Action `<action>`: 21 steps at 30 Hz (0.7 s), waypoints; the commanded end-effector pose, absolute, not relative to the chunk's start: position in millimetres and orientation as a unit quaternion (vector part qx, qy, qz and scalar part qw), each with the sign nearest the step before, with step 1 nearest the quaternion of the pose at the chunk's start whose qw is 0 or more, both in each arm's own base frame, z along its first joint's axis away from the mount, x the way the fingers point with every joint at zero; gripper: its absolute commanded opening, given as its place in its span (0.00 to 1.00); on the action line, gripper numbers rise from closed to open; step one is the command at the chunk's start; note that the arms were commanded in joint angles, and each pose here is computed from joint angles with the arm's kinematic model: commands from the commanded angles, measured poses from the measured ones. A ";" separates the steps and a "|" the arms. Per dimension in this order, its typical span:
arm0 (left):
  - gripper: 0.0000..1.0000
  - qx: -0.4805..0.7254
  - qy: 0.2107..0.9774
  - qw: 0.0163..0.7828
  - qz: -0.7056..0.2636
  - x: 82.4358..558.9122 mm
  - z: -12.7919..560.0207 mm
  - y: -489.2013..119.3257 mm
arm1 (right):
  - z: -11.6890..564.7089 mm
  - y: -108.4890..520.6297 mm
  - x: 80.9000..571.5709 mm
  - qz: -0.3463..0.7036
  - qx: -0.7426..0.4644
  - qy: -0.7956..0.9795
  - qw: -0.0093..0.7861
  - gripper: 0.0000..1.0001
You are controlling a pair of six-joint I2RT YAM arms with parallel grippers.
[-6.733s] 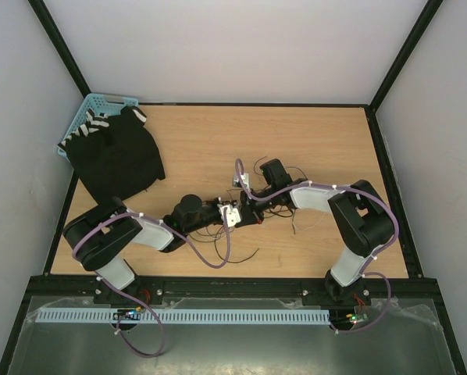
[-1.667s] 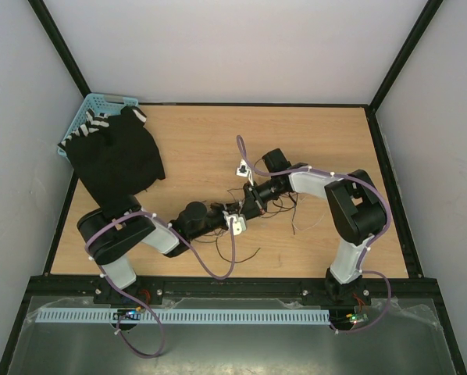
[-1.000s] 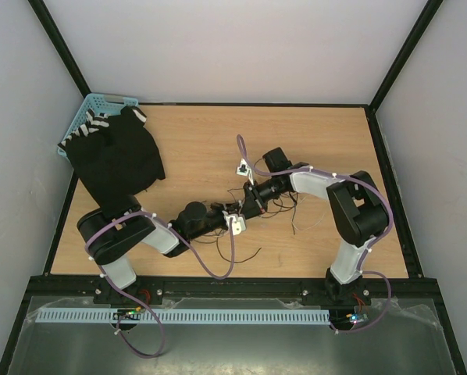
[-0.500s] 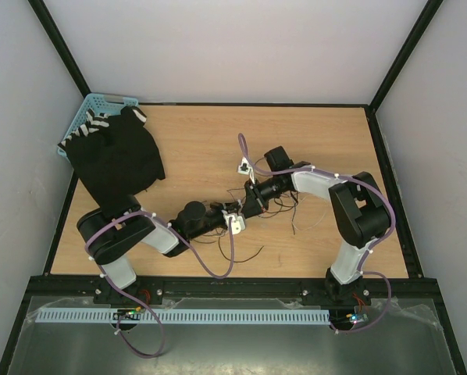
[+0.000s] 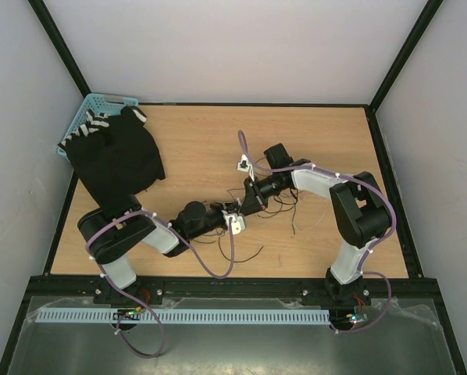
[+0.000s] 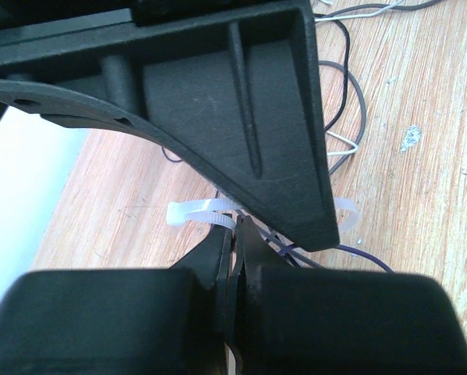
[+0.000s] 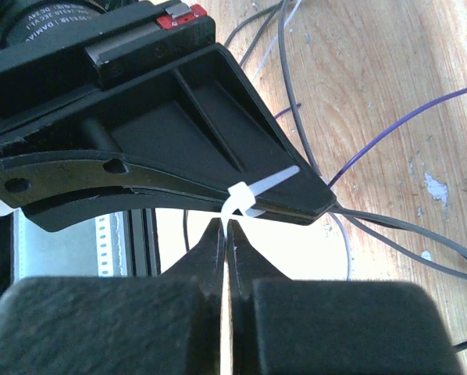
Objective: Zip-tie the wires
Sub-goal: Tie the cable at the center of the board.
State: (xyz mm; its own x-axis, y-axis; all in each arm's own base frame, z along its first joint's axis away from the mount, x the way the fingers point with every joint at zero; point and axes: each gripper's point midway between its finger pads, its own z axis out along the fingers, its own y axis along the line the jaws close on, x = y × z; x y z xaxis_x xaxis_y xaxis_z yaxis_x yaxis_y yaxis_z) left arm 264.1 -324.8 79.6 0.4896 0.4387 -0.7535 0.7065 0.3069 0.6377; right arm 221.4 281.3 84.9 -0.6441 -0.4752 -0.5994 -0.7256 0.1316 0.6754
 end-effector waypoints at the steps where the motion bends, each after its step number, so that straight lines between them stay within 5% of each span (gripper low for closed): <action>1: 0.00 0.585 0.480 0.643 -0.115 258.9 80.5 -327.7 | 101.6 285.3 231.8 0.527 -0.412 0.730 0.141 0.04; 21: 0.00 0.579 0.481 0.649 -0.113 257.9 85.4 -327.2 | 92.4 285.2 237.1 0.523 -0.405 0.739 0.125 0.05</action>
